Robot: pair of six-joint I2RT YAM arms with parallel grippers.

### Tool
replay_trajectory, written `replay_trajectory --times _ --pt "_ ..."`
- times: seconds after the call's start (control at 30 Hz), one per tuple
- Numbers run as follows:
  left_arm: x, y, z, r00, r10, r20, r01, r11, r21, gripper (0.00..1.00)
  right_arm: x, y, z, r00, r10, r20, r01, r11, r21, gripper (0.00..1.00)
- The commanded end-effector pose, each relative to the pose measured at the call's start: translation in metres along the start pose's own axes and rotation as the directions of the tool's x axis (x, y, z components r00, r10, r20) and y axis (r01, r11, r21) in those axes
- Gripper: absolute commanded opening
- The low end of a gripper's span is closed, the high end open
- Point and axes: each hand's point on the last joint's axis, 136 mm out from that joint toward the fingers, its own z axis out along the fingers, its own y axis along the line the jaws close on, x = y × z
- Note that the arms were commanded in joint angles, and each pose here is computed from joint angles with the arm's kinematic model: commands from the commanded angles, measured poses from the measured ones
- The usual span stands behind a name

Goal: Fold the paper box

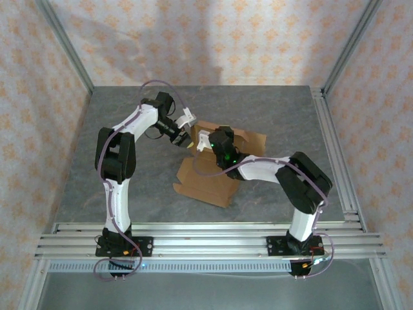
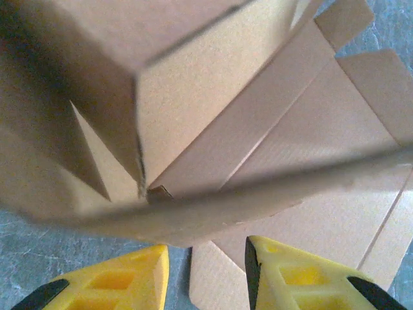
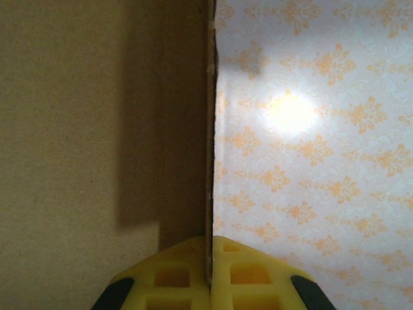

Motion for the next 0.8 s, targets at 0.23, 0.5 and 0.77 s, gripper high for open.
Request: replay_trajectory --times 0.23,0.5,0.77 --pt "0.003 0.001 0.002 0.999 -0.005 -0.036 0.004 0.999 -0.033 0.35 -0.001 0.006 -0.001 1.0 0.006 0.007 -0.006 0.997 0.077 0.0" --pt "0.004 0.008 0.008 0.997 -0.021 -0.068 0.016 0.997 -0.074 0.35 -0.004 -0.008 -0.012 0.997 0.063 0.037 -0.066 0.995 0.068 0.0" --pt "-0.003 0.009 0.007 0.999 -0.012 -0.047 0.007 0.995 -0.104 0.27 -0.007 -0.016 -0.016 0.993 0.109 0.055 -0.112 0.992 0.062 0.0"
